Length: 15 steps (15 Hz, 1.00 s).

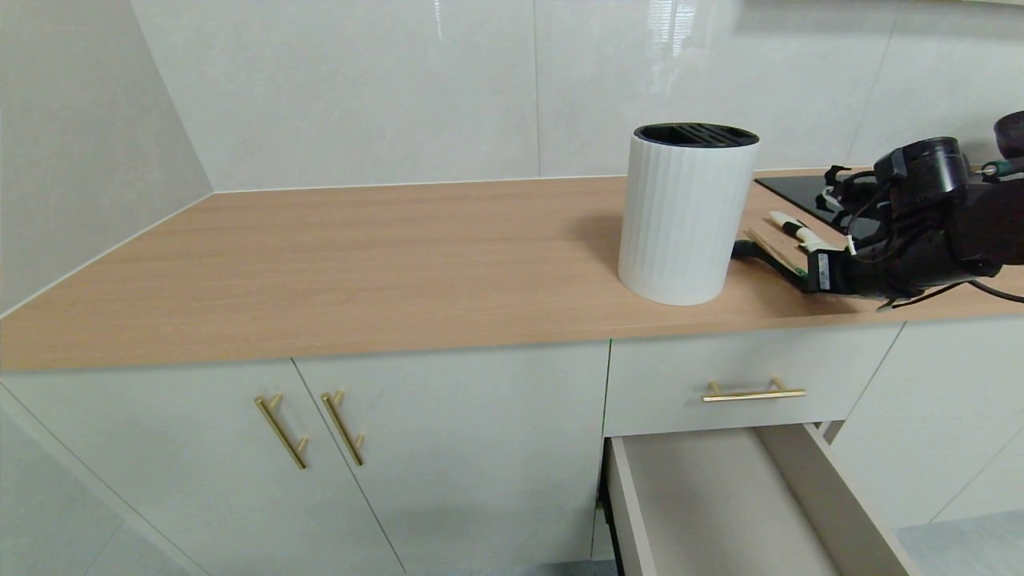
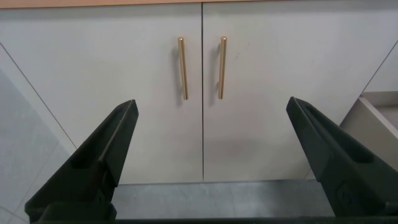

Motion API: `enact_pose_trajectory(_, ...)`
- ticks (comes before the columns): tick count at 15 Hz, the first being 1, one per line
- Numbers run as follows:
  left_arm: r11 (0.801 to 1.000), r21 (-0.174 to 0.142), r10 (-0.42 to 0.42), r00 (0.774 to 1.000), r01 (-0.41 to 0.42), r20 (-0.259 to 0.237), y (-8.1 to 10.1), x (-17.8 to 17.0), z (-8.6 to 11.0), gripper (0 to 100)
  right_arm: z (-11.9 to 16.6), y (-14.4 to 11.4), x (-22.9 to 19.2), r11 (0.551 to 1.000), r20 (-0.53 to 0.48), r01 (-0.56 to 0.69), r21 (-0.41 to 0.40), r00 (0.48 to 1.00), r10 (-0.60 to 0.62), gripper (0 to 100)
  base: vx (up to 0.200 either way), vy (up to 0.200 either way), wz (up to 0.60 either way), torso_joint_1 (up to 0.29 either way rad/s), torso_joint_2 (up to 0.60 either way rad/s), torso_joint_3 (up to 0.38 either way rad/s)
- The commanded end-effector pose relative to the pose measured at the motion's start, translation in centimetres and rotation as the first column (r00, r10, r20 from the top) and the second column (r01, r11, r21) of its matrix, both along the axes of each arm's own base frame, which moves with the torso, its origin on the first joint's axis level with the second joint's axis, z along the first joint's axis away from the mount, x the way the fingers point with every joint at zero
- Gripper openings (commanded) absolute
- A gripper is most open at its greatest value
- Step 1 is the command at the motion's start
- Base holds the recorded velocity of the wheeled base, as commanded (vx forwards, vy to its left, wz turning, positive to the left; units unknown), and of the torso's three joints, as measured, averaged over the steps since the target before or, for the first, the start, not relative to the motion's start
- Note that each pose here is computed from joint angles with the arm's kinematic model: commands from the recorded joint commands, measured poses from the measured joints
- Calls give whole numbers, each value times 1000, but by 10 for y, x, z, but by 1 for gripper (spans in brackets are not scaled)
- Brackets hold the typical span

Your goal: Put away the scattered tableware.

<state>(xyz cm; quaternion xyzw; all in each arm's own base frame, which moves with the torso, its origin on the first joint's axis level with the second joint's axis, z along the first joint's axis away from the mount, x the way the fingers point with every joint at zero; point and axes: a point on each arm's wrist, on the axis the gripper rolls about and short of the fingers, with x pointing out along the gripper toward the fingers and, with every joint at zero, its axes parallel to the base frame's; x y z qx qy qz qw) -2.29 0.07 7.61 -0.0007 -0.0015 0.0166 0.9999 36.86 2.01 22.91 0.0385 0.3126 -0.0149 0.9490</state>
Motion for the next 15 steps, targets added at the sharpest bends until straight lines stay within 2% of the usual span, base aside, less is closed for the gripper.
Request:
enact_pose_trajectory(1,1000,0,1,1000,-1,-1,0,0,0,100,21,-2,-16,1000,54,6,9,998,-7,0,0,0,0,0,0,0)
enact_pose_trajectory(3,1000,0,1,1000,-1,-1,0,0,0,100,36,-3,-31,999,94,19,36,995,-22,0,0,0,0,0,0,0)
enact_pose_trajectory(4,1000,-2,1,1000,-1,-1,0,0,0,100,54,-4,-60,999,138,17,46,990,-24,0,0,0,0,0,0,0)
enact_pose_trajectory(6,1000,0,1,1000,-1,-1,0,0,0,100,66,-5,-91,999,163,12,48,986,-19,0,0,0,0,0,0,0)
enact_pose_trajectory(8,1000,-2,1,1000,-1,-1,0,0,0,100,82,-5,-147,994,170,-64,93,984,47,0,0,0,0,0,0,0)
enact_pose_trajectory(9,1000,0,1,1000,-1,-1,0,0,0,100,84,-5,-157,989,168,-93,118,983,73,0,0,0,0,0,0,0)
enact_pose_trajectory(10,1000,0,1,1000,-1,-1,0,0,0,100,88,-5,-186,972,160,-135,192,981,105,0,0,0,0,0,0,0)
enact_pose_trajectory(13,1000,0,1,1000,-1,-1,0,0,0,100,83,-7,-238,959,136,-177,222,979,149,0,0,0,0,0,0,0)
enact_pose_trajectory(15,1000,-2,1,1000,-1,-1,0,0,0,100,73,-5,-263,955,60,-206,211,978,198,0,0,0,0,0,0,0)
